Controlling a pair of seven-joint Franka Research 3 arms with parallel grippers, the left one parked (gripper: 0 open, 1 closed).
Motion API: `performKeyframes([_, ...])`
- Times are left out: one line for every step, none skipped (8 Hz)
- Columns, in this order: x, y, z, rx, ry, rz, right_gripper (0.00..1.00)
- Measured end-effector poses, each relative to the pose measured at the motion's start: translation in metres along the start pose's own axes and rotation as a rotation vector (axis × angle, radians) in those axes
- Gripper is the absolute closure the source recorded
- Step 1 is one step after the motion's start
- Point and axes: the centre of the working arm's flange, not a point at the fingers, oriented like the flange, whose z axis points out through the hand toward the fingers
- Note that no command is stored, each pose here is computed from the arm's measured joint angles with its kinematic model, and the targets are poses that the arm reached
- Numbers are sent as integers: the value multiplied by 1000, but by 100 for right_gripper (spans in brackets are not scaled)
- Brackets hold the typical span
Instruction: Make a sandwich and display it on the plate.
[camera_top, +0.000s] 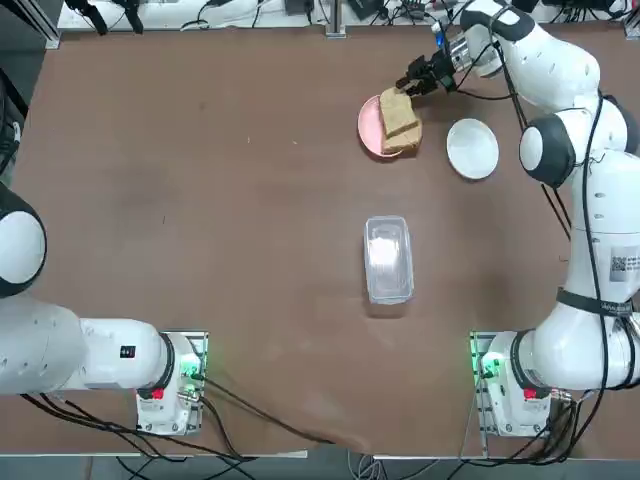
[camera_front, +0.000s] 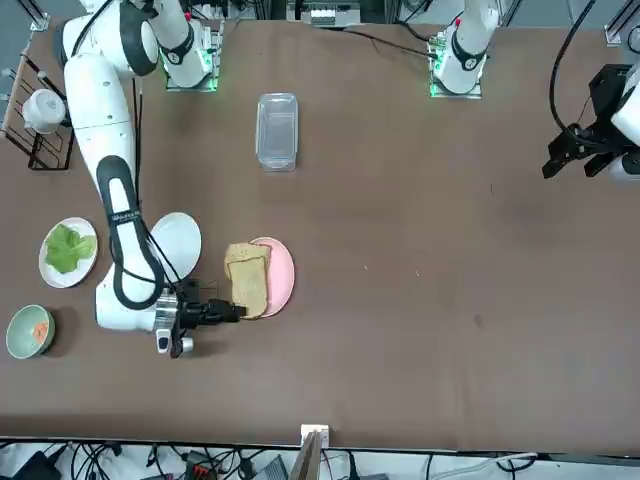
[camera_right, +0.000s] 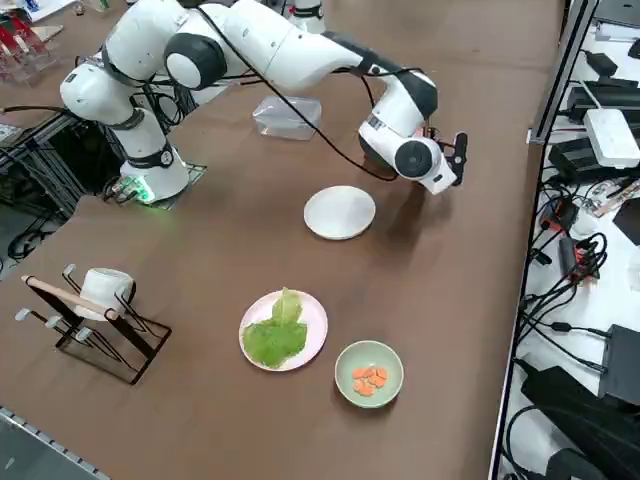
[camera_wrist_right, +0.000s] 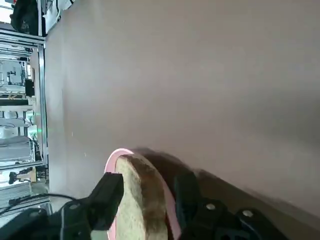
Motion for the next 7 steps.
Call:
performKeyframes([-1,-1,3,6,-4,1,39])
performKeyframes([-2,-2,6,11,-8,3,39])
performKeyframes([-3,-2,8,13,-10,4,40])
performKeyframes([-3,-2,8,13,-11,4,44])
performKeyframes([-3,-1,8,13,-10,5,49])
performKeyframes([-3,-1,8,13,-10,5,56])
performKeyframes([-3,-1,7,13,-9,5,64])
